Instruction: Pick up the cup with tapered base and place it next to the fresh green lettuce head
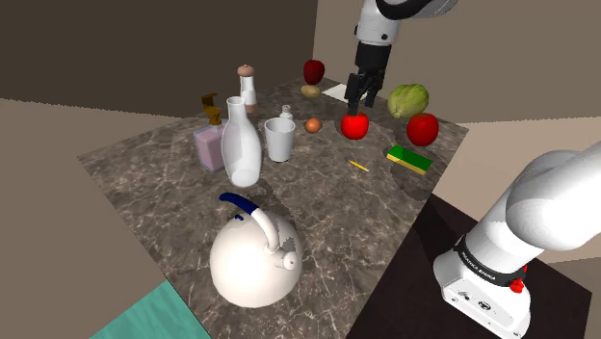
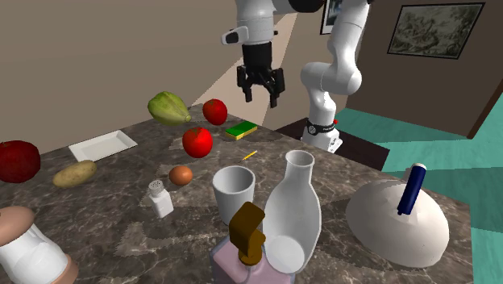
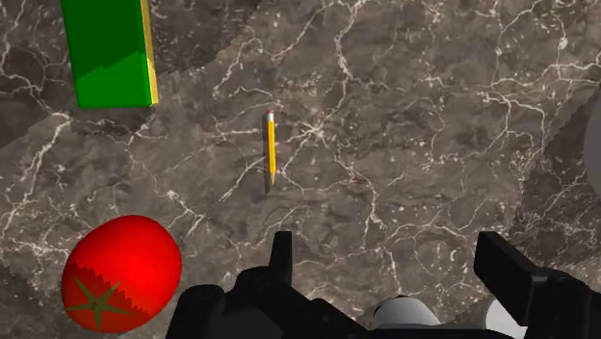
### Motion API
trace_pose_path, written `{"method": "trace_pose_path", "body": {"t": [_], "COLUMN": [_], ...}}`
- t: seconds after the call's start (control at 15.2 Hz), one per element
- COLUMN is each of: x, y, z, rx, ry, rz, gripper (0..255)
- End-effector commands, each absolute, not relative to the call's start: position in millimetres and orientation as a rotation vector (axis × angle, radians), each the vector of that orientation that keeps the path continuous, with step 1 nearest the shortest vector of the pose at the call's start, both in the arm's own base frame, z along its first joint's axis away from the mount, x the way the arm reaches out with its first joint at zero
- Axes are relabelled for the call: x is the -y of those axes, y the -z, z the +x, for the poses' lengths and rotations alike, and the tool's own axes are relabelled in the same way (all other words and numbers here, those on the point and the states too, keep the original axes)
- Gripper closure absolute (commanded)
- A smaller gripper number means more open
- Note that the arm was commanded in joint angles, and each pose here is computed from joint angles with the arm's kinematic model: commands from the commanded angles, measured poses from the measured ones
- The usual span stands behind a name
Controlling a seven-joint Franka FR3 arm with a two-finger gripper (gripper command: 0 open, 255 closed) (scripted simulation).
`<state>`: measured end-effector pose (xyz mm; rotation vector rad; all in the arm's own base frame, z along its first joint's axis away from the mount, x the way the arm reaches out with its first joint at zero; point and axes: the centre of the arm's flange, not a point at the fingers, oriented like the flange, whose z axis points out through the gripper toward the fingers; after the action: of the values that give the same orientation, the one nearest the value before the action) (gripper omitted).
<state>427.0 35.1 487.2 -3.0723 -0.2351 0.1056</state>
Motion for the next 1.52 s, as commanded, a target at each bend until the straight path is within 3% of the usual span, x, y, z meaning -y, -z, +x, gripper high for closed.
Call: {"method": "trace_pose_path", "body": {"t": [0.0, 0.99, 1.45], "x": [-41, -109, -113], "y": [-478, -397, -363], "z": [450, 611, 614], "rx": [0.241, 0.286, 0.288], "ry": [-0.095, -0.039, -0.037], "rz": [-3.068, -3.038, -3.037], "gripper": [0, 0, 0]}}
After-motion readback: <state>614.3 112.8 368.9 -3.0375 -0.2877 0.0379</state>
